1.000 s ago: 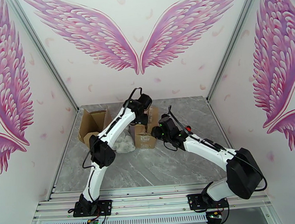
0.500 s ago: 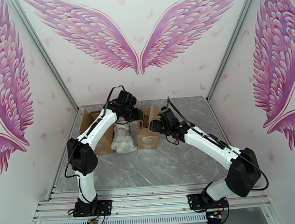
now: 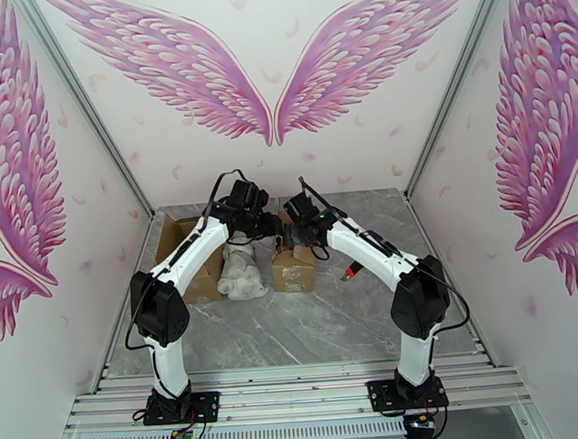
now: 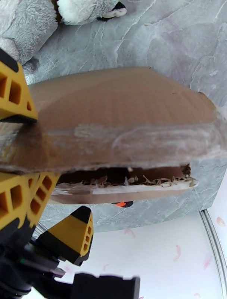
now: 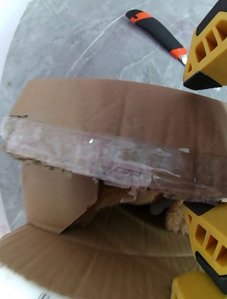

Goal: Unpack the express box

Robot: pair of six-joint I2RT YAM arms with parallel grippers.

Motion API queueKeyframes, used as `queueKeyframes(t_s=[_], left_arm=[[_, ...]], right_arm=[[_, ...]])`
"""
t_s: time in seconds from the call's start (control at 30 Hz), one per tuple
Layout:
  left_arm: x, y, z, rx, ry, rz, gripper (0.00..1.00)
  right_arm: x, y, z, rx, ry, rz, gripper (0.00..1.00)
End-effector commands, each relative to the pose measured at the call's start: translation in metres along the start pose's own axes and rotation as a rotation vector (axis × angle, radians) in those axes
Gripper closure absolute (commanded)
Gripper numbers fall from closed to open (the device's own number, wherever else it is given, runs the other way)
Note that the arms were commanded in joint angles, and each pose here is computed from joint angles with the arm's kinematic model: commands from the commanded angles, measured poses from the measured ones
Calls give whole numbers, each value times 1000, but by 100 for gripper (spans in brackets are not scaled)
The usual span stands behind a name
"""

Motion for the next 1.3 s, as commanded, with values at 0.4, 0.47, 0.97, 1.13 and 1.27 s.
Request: queueKeyframes(t_s=[0.4,0.47,0.97,1.13,1.27], left_arm=[[9,-1,-26,-37,87,58,66],[10,-1,-29,-43,95,61,66],[25,-5,-46,-37,224,119,81],[15,-4,-49,-34,189,127,97],[6,-5,-51,-31,150,119,100]], right_arm=[[-46,10,-66,-54,-198,-111,46],[-55,5,-71,-52,-184,-89,56],[-83,-25,-60,-3,-148,-41,75],[-80,-11,-72,-32,-131,-48,76],[-73,9,-97,-89,-84,-37,76]])
Point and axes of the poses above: each hand's point on the last joint's axis, 136 mm out from that joint toward the fingers, its own z axis out along the fingers, its own x axis along the line the jaws close on, y = z × x, the point moved 4 cm from there along -z, back along the fingers, and after that the axes turned 7 degrees about -z, right-handed, at the moved point
